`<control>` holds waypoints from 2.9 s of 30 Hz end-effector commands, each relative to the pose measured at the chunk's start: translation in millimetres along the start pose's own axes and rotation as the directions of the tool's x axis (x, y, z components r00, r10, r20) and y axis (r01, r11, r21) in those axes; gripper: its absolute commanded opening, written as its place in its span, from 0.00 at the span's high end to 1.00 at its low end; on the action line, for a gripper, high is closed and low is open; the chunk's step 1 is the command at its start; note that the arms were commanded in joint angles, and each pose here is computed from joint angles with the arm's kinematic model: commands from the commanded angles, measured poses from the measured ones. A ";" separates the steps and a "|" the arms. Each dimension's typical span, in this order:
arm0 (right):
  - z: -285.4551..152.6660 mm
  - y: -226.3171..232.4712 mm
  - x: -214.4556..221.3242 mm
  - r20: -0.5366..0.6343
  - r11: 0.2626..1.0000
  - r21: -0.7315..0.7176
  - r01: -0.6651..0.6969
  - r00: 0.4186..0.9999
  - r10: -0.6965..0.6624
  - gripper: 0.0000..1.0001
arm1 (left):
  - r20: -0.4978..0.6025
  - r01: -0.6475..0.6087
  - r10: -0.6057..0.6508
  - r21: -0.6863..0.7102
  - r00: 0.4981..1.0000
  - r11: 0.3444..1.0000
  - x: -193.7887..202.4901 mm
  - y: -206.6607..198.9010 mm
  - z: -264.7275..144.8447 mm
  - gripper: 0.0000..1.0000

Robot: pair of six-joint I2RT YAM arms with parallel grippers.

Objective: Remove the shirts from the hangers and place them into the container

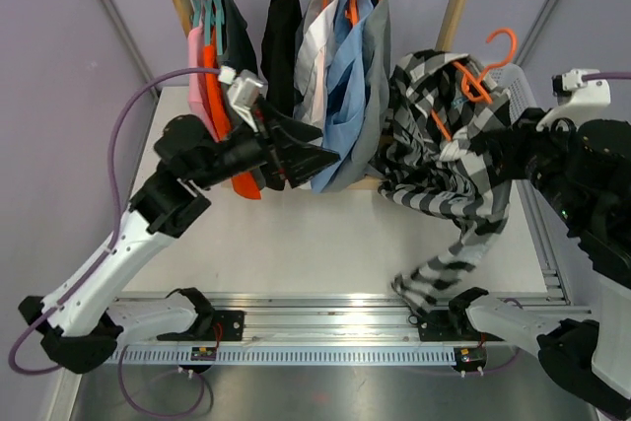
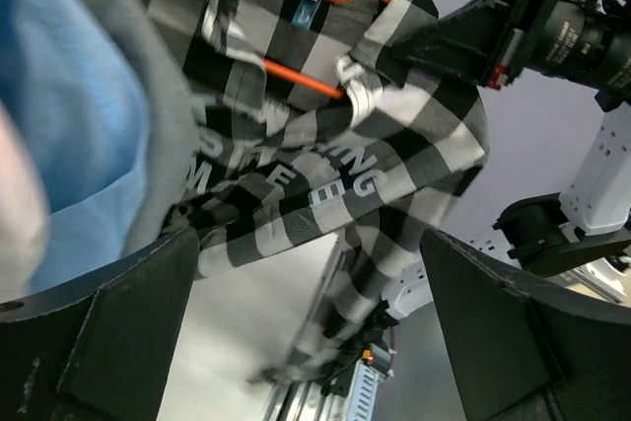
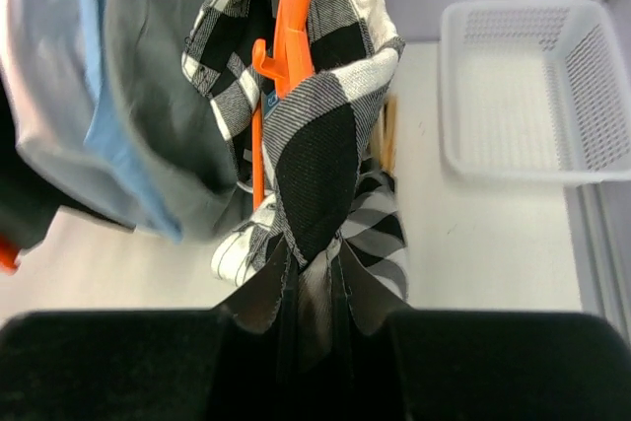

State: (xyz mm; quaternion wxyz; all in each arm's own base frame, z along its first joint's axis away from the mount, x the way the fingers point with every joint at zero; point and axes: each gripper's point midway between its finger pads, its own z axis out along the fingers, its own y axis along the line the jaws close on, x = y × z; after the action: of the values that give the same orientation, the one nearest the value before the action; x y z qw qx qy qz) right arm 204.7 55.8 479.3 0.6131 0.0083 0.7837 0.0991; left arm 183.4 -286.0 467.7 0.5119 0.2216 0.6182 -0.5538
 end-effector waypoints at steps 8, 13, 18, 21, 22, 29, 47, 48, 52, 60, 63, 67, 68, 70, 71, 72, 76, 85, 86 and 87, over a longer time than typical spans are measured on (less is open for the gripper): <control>-50.1 30.7 55.3 -0.188 0.960 -0.279 -0.030 0.982 -0.024 1.00 | -0.022 -0.124 0.124 -0.027 0.992 0.992 3.3 -18.3 122.4 0.01; -56.4 33.2 66.8 -0.206 0.948 -0.317 -0.025 0.978 -0.043 1.00 | 0.006 -0.196 0.196 -0.024 0.981 0.980 -12.2 -45.2 162.0 0.01; -60.9 33.8 69.0 -0.200 0.942 -0.336 -0.019 0.978 -0.051 1.00 | -0.040 -0.207 0.208 0.021 0.977 0.978 4.1 -50.3 192.0 0.01; -61.6 33.9 69.8 -0.199 0.940 -0.341 -0.014 0.978 -0.058 1.00 | -0.053 -0.195 0.197 0.043 0.979 0.980 11.2 -51.1 200.1 0.01; -61.7 33.8 69.0 -0.196 0.940 -0.341 -0.014 0.979 -0.057 1.00 | -0.056 -0.190 0.192 0.043 0.980 0.981 12.3 -51.0 201.3 0.01; -59.1 39.3 63.7 -0.178 0.932 -0.361 -0.015 0.983 -0.053 1.00 | -0.156 -0.171 0.172 0.020 0.973 0.985 48.7 -35.1 214.3 0.11; -37.4 10.2 52.5 -0.141 0.986 -0.166 0.015 0.989 -0.039 0.39 | -0.177 -0.278 0.248 -0.169 0.952 0.946 56.5 -13.2 209.6 1.00; -37.7 10.1 51.6 -0.137 0.986 -0.166 0.014 0.990 -0.037 0.33 | -0.170 -0.307 0.275 -0.206 0.946 0.929 50.0 -6.6 208.7 1.00; -41.5 8.0 50.0 -0.117 0.986 -0.164 0.010 0.993 -0.029 0.08 | -0.155 -0.353 0.318 -0.325 0.935 0.877 15.3 35.2 200.2 1.00; -40.4 9.5 60.7 -0.136 0.984 -0.179 0.009 0.990 -0.034 0.05 | -0.063 -0.361 0.373 -0.447 0.926 0.819 -53.9 63.9 161.0 1.00; -37.4 9.9 66.6 -0.143 0.983 -0.182 0.011 0.989 -0.037 0.05 | -0.002 -0.330 0.371 -0.458 0.929 0.825 -84.2 67.0 143.2 1.00; -30.6 -0.5 71.0 -0.141 0.992 -0.123 0.028 0.989 -0.046 0.05 | 0.024 -0.309 0.357 -0.450 0.934 0.838 -95.1 61.9 126.0 1.00; -29.6 -1.5 71.6 -0.141 0.993 -0.117 0.029 0.989 -0.046 0.05 | 0.029 -0.308 0.356 -0.441 0.934 0.843 -96.5 57.9 122.5 1.00; -25.6 -1.0 73.4 -0.142 0.993 -0.116 0.036 0.989 -0.052 0.05 | 0.051 -0.302 0.356 -0.427 0.933 0.853 -103.2 48.1 113.0 1.00; -23.8 0.3 72.6 -0.137 0.992 -0.121 0.037 0.989 -0.053 0.05 | 0.046 -0.303 0.354 -0.423 0.934 0.854 -101.1 48.0 111.7 1.00; -21.4 0.5 74.4 -0.139 0.992 -0.121 0.041 0.989 -0.057 0.05 | 0.046 -0.303 0.351 -0.411 0.935 0.860 -100.3 45.1 110.5 1.00; -12.6 6.0 75.1 -0.126 0.989 -0.140 0.046 0.990 -0.063 0.07 | 0.044 -0.263 0.295 -0.343 0.954 0.902 -90.6 32.5 110.3 1.00; 7.2 49.4 86.2 -0.165 0.946 -0.323 -0.008 0.985 -0.048 0.93 | 0.003 -0.239 0.261 -0.391 0.965 0.889 -65.0 59.2 126.8 1.00; 7.1 47.5 85.8 -0.164 0.950 -0.314 -0.006 0.985 -0.048 1.00 | 0.002 -0.238 0.261 -0.407 0.965 0.882 -64.5 64.0 128.1 1.00; 4.3 45.4 85.7 -0.159 0.950 -0.311 -0.001 0.986 -0.051 1.00 | 0.016 -0.232 0.263 -0.421 0.965 0.877 -69.0 67.6 127.4 1.00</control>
State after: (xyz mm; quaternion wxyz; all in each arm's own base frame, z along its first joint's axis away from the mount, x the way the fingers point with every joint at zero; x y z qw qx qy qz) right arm 178.2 100.5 385.0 0.5150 -0.0936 0.8320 0.1837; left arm 308.1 -367.1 494.6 0.6109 0.1929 0.6888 -0.3394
